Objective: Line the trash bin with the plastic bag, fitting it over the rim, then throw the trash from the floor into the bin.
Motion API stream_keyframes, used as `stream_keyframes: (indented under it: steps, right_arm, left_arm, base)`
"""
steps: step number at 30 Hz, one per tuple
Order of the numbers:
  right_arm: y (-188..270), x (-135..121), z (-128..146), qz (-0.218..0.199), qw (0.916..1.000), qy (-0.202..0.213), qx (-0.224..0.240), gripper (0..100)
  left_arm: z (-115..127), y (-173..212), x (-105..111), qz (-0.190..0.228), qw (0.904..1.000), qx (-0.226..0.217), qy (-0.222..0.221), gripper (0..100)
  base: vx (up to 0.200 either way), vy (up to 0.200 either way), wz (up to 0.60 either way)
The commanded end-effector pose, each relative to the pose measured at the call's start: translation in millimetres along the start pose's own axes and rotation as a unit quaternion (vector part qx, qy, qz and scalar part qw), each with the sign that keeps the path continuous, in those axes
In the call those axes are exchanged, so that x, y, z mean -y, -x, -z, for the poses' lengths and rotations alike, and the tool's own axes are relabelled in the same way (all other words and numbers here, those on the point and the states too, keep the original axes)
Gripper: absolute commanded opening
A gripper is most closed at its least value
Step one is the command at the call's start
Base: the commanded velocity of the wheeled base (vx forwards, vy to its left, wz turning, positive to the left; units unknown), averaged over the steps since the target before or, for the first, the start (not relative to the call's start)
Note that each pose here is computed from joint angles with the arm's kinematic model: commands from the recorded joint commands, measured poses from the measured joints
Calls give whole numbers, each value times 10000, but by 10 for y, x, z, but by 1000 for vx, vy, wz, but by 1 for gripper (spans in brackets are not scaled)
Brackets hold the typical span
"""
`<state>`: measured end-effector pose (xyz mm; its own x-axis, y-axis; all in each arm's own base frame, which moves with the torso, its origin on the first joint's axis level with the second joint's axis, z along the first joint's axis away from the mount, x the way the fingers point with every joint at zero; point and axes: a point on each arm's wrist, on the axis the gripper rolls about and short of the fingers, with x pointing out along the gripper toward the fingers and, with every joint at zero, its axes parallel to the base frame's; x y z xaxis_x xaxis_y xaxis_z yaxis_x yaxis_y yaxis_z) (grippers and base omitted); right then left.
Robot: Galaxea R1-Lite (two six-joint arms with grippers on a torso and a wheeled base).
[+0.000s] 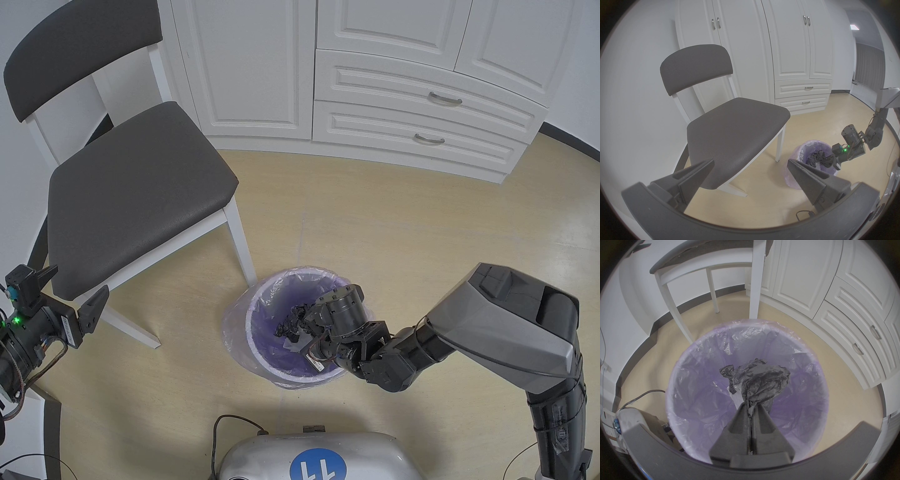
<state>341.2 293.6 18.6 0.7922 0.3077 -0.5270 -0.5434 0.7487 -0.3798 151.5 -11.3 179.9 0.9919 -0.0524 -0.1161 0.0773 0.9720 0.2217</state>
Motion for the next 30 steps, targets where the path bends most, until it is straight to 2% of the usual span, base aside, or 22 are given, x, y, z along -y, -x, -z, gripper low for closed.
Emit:
stream_keyframes:
  steps: [1, 12, 17, 23, 24, 30]
  right_arm:
    - [-236, -59, 161, 24, 9998, 20, -201, 0]
    - [-312, -37, 137, 57, 9997, -34, -231, 0]
    - [-86, 14, -92, 65, 9999, -71, 32, 0]
    - [476, 116, -400, 14, 9999, 16, 114, 0]
    - [676, 146, -487, 7, 9999, 48, 136, 0]
    - [1096, 194, -633, -88, 9995, 100, 280, 0]
  left_arm:
    - [1, -1, 0, -4, 10000, -2, -1, 100]
    - [10, -16, 2, 5, 10000, -39, -2, 100]
    - [10, -16, 2, 5, 10000, -39, -2, 100]
    - [4, -7, 1, 0, 10000, -17, -2, 100]
    - [7, -3, 1, 0, 10000, -17, -2, 100]
    - [13, 2, 3, 1, 10000, -24, -10, 100]
  base:
    - [0, 0, 0]
    - [0, 0, 0]
    - [0, 0, 0]
    - [0, 0, 0]
    - [0, 0, 0]
    - [0, 0, 0]
